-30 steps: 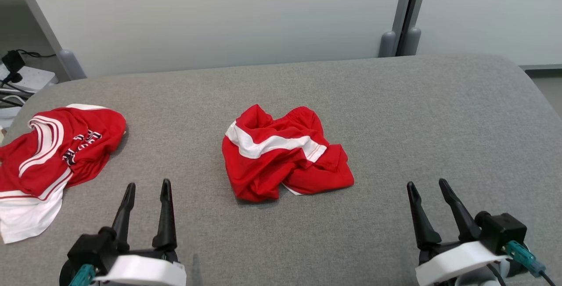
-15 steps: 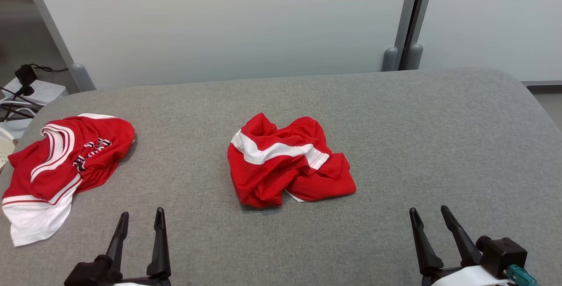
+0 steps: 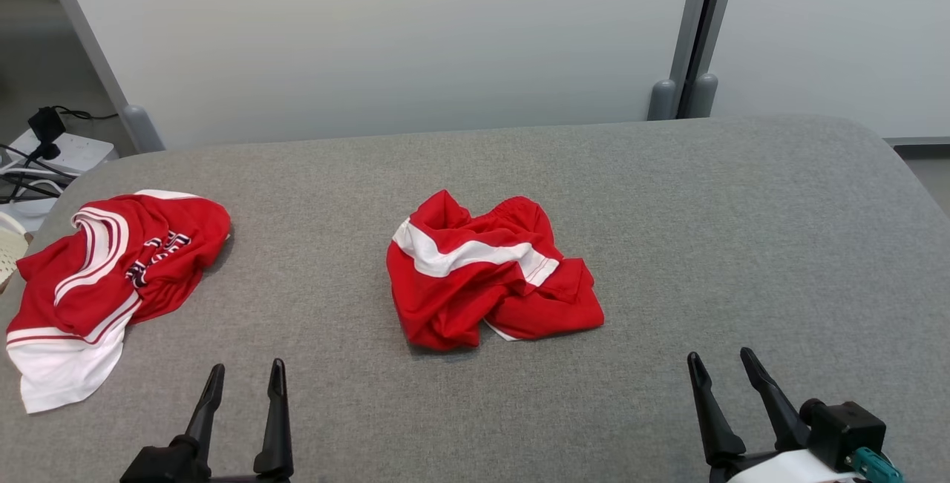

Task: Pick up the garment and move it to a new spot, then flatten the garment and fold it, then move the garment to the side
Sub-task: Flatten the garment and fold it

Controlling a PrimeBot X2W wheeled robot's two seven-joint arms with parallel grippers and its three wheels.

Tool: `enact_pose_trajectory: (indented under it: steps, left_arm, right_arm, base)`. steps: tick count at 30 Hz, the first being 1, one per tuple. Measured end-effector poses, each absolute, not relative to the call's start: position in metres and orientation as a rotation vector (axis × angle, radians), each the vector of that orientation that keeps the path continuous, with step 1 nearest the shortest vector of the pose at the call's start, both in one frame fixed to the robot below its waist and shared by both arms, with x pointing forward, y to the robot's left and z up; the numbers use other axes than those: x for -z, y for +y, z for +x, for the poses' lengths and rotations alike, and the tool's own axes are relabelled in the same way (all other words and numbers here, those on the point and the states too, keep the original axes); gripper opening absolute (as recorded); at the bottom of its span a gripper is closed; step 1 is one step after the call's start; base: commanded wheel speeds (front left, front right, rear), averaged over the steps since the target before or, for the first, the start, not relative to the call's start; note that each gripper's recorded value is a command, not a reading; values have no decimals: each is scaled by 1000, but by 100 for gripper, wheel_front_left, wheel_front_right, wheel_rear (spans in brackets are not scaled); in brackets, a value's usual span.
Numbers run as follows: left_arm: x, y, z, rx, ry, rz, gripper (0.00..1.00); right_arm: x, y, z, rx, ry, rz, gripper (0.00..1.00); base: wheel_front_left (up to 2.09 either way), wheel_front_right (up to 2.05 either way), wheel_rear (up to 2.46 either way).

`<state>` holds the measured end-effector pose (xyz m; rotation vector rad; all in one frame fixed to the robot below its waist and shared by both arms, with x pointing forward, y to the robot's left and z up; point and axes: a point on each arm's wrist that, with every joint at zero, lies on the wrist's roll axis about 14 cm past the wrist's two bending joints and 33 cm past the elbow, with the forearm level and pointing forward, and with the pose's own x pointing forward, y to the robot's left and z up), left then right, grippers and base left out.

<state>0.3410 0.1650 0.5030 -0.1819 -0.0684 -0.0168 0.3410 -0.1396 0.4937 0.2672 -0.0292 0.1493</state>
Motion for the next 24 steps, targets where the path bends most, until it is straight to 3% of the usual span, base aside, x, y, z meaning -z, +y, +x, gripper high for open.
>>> enact_pose_trajectory:
  steps: [12, 24]
  left_arm:
    - [-497, 164, 338, 14, -50, -198, 100]
    - [-504, 152, 361, 60, -67, -224, 100]
  right_arm:
    - [-484, -125, 351, -189, 13, 290, 100]
    - [-475, -78, 439, -285, 130, 411, 100]
  base:
    - [0, 0, 0]
    - [0, 0, 0]
